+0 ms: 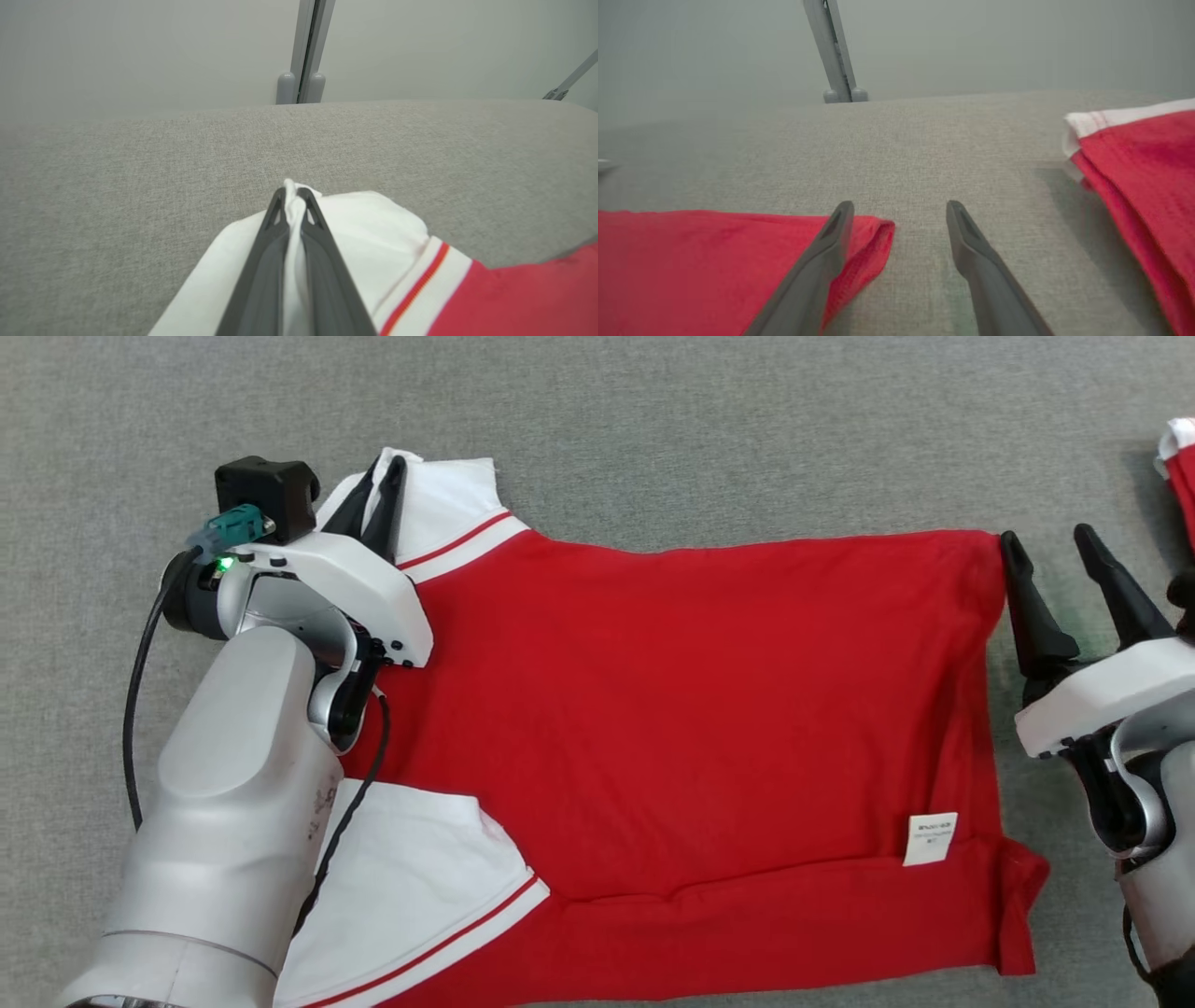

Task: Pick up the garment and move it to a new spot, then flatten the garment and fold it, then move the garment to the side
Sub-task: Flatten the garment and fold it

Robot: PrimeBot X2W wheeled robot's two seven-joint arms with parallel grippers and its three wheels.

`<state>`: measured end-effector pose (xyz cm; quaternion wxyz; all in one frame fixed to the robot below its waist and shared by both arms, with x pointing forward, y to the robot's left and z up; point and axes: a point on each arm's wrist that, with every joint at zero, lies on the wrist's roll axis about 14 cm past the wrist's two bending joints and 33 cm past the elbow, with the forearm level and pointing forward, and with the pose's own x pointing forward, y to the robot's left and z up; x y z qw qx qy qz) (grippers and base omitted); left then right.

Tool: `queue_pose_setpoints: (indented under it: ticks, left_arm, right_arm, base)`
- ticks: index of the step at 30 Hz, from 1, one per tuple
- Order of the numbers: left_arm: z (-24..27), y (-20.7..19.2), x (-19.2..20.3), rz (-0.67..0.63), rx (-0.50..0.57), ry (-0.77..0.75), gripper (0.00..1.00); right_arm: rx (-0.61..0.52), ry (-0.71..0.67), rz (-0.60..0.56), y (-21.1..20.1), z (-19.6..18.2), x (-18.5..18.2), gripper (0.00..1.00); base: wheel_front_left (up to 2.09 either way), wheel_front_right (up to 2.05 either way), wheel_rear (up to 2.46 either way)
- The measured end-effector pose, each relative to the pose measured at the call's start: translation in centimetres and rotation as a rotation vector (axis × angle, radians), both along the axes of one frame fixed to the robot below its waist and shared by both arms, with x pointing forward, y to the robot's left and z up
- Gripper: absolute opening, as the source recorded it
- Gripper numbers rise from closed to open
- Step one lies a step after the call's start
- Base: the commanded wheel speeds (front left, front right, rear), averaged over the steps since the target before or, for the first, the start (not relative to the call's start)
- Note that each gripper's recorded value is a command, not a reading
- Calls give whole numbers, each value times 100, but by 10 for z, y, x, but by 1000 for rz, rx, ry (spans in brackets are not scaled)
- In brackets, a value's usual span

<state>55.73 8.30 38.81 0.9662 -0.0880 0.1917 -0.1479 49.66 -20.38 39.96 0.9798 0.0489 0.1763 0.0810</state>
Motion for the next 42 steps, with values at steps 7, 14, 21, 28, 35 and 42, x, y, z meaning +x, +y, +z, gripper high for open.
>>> queue_pose_setpoints:
  ticks: [7, 14, 21, 28, 35, 42]
  left_arm:
    - [4, 6, -1, 17, -22, -52, 0]
    - [28, 15, 2, 57, -57, -163, 0]
    - [68, 24, -5, 95, -98, -296, 0]
    - [80, 34, -38, 144, -139, -349, 0]
    - [59, 39, -96, 175, -142, -257, 0]
    - [31, 46, -153, 225, -150, -85, 0]
  right_arm:
    - [29, 145, 37, 14, -39, 6, 0]
    - [46, 35, 38, 10, -12, 23, 0]
    - [42, -102, 44, 5, 27, 31, 0]
    - [101, -111, 40, 10, 27, 9, 0]
    - [166, -55, 14, 9, 15, -26, 0]
    - [224, -5, -16, 10, 4, -62, 0]
  base:
    - [0, 0, 0]
    - [0, 0, 0]
    - [0, 0, 0]
    - [0, 0, 0]
    - [0, 0, 0]
    - [0, 0, 0]
